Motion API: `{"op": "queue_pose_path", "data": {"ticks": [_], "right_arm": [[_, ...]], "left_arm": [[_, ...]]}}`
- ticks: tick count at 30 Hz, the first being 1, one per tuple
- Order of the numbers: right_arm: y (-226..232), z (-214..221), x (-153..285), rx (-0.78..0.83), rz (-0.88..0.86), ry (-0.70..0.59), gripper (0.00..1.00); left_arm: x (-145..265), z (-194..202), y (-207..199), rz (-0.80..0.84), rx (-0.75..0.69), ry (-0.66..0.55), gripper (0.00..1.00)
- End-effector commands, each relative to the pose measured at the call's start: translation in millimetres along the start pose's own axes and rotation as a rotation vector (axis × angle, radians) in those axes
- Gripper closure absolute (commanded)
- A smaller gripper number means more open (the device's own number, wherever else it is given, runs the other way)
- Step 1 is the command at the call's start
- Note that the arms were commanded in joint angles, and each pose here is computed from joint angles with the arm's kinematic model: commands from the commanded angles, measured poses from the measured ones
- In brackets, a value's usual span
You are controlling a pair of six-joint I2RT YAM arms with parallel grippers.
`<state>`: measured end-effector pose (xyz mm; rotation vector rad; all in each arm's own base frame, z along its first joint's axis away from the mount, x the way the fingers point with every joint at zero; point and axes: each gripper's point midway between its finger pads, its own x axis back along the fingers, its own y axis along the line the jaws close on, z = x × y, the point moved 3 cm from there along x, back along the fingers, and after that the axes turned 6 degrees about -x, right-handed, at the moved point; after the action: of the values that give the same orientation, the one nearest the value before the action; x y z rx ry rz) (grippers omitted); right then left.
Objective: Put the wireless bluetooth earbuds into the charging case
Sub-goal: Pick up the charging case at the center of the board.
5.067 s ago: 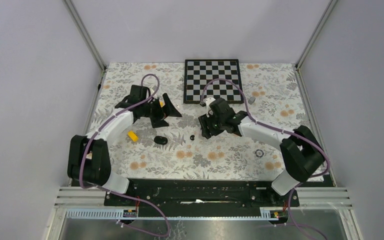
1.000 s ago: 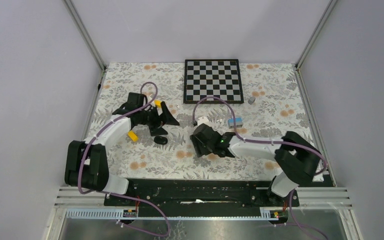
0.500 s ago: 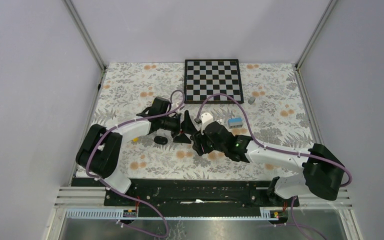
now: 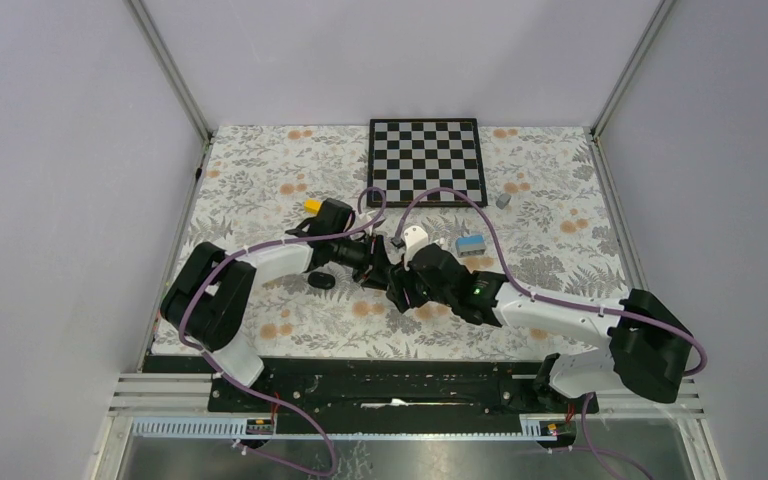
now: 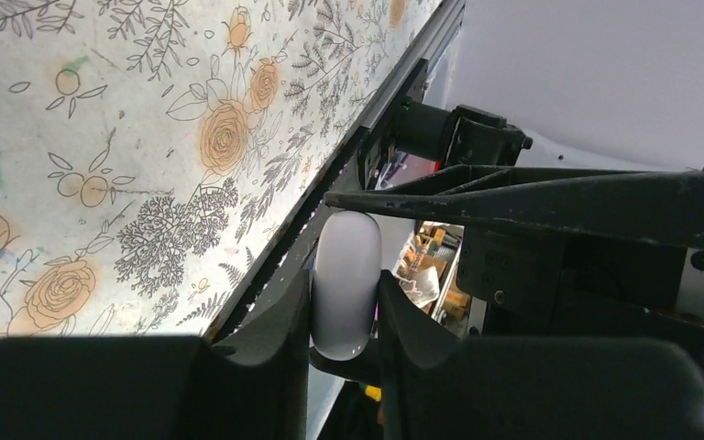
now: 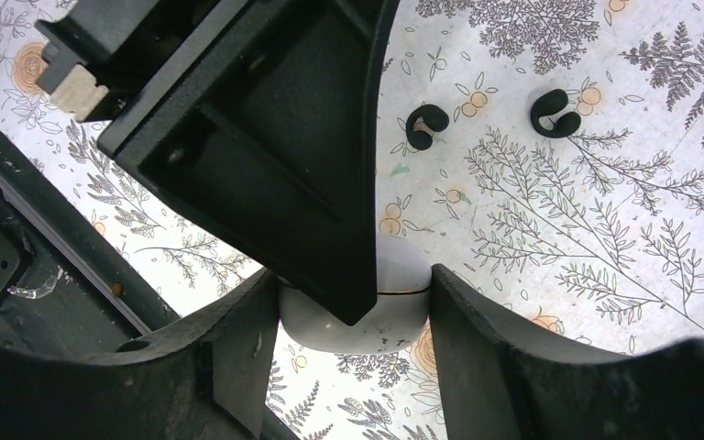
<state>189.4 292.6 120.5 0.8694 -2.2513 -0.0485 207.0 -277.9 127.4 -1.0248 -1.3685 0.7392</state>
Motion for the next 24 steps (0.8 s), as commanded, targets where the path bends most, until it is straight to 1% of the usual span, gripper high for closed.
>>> {"op": "queue_pose_path", "data": {"ticks": [1,2,3,5,7,8,9,12,15,17,19,21,24], "right_arm": [[4,-13,4,0.003,-0.015,-0.063,0.43],[4,-14,5,0.001,-0.014,-0.068,0.40],[4,-15,6,-0.001,-0.011,-0.072,0.34],[3,-17,8,-0.002,-0.006,-0.078,0.25],[2,-20,11,0.000,0.007,-0.082,0.10],[1,-21,12,0.005,0.016,-0.081,0.03],[0,-24,14,0.009,0.023,-0.086,0.01],[-5,-27,23,0.027,0.052,-0.089,0.00],[-13,-34,33,0.057,0.095,-0.129,0.00],[-21,-33,38,0.123,0.116,-0.153,0.00],[-19,-30,38,0.228,0.061,-0.178,0.00],[-20,-27,39,0.307,0.026,-0.222,0.00],[-23,-29,43,0.366,0.001,-0.355,0.01]], "left_arm": [[2,-12,-19,0.054,-0.074,-0.021,0.83],[2,-12,-19,0.054,-0.072,-0.021,0.85],[2,-13,-20,0.054,-0.069,-0.023,0.89],[2,-15,-19,0.043,-0.055,-0.032,0.93],[4,-19,-17,0.017,-0.029,-0.047,0.99],[5,-22,-15,0.003,-0.015,-0.062,1.00],[7,-25,-14,-0.005,-0.001,-0.075,1.00],[14,-34,-15,-0.029,0.045,-0.126,1.00],[21,-42,-13,-0.090,0.114,-0.183,1.00],[24,-44,-14,-0.102,0.155,-0.206,1.00],[26,-45,-16,-0.105,0.179,-0.221,1.00],[28,-46,-19,-0.110,0.206,-0.238,1.00],[29,-46,-21,-0.108,0.248,-0.253,1.00]]}}
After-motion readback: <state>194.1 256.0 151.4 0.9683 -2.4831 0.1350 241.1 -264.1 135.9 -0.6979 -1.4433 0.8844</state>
